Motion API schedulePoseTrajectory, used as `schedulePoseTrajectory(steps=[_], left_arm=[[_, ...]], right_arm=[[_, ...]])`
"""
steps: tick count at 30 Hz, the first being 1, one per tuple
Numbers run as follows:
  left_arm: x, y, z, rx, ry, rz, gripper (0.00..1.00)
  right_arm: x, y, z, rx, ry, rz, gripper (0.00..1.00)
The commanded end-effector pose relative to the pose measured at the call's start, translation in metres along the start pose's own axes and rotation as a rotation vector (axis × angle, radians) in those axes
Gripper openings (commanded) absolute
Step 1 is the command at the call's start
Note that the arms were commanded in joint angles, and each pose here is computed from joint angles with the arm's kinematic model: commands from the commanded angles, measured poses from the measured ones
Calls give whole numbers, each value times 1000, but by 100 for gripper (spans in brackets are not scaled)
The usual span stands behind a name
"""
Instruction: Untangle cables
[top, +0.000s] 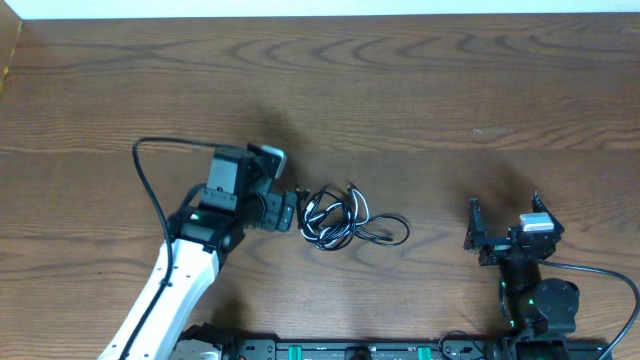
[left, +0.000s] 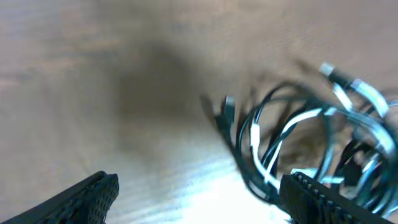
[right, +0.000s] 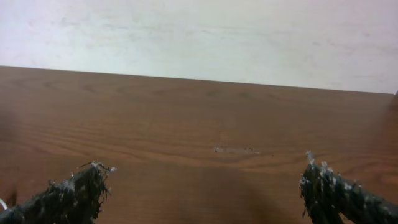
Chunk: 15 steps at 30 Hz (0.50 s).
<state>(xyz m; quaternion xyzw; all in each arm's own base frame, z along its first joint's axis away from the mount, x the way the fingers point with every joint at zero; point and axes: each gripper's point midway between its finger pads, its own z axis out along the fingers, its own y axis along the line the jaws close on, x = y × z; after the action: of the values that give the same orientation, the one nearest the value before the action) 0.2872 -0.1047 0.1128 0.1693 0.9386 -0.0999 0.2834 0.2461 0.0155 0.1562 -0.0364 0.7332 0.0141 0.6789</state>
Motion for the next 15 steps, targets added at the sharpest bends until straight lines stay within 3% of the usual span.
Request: schedulePoseTrajectory(steps=[1, 15], left_arm=[[-32, 0, -17, -14, -64, 29, 88], [-62, -3, -47, -13, -47, 38, 88]], right_arm=[[0, -2, 0, 8, -2, -7, 99], [0, -2, 0, 8, -2, -7, 99]])
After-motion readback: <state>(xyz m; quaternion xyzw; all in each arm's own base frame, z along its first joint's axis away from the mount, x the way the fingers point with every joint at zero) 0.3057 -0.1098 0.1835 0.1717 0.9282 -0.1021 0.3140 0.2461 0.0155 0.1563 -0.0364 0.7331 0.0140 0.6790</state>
